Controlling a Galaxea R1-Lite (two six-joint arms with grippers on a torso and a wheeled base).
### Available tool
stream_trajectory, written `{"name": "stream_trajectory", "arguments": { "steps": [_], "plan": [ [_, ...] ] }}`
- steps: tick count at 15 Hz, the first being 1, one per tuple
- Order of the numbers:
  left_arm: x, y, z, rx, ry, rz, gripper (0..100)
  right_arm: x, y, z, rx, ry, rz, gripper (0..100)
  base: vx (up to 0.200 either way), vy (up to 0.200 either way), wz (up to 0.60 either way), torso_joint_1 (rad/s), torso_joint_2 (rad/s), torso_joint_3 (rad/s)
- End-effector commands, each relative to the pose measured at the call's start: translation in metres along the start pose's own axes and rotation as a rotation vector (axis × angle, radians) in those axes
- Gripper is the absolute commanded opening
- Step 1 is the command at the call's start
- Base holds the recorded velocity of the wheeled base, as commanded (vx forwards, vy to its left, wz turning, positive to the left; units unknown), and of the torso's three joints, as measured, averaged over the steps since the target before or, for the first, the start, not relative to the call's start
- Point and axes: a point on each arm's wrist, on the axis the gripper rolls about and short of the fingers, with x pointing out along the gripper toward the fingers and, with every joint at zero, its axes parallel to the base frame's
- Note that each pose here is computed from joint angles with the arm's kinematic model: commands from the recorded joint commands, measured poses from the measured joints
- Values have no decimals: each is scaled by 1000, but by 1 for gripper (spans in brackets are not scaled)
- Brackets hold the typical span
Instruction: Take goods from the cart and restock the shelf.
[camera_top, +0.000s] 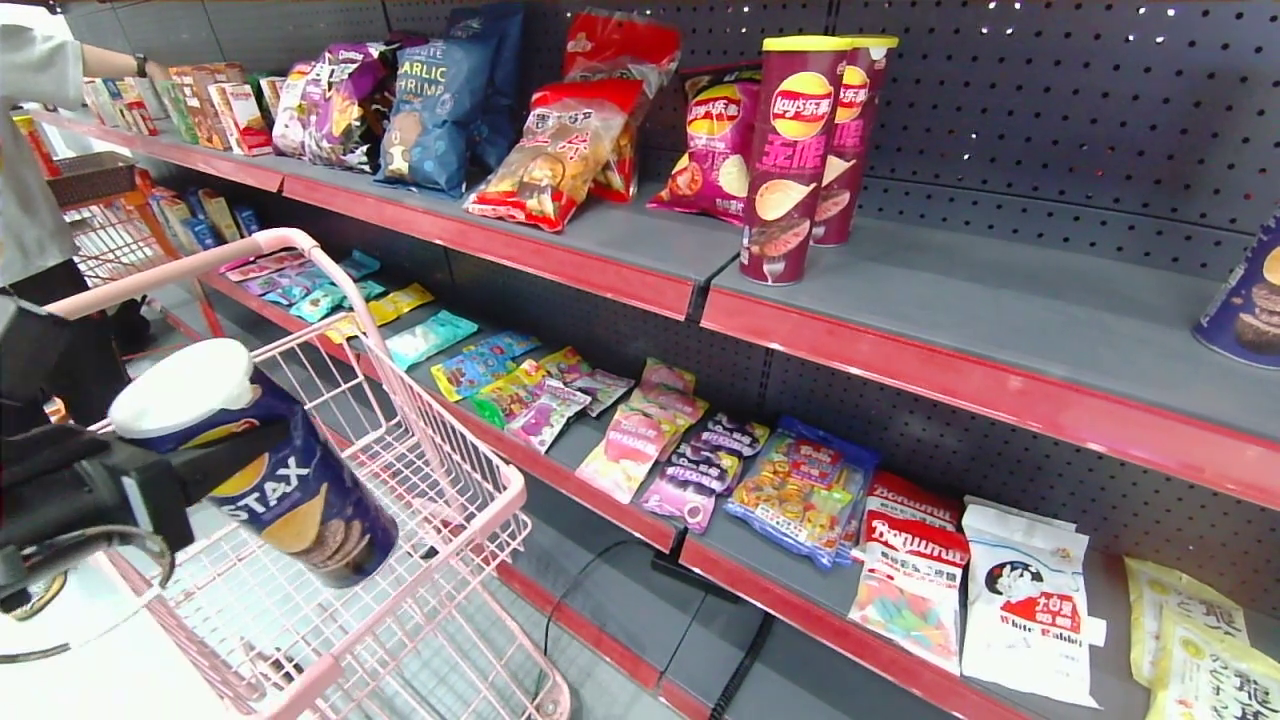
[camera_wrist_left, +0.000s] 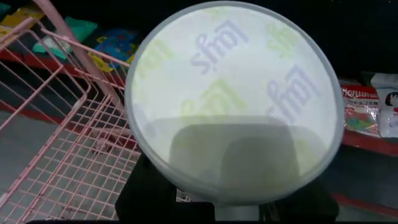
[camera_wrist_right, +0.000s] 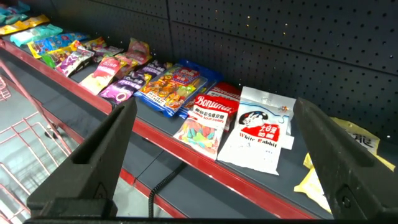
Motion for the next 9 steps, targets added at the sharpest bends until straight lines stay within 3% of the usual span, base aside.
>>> {"name": "stream_trajectory", "arguments": {
  "steps": [1,4,9],
  "plan": [
    [-49,-18,14,50,-128,47,0,0,0,0,-1,2,0,100,0,0,0,0,0,0],
    [-59,-19,16,52,-169,181,0,0,0,0,-1,2,0,100,0,0,0,20,-63,-38],
    [-78,-26,13,74,-229,201,0,0,0,0,-1,2,0,100,0,0,0,164,-456,-291]
  ]
}}
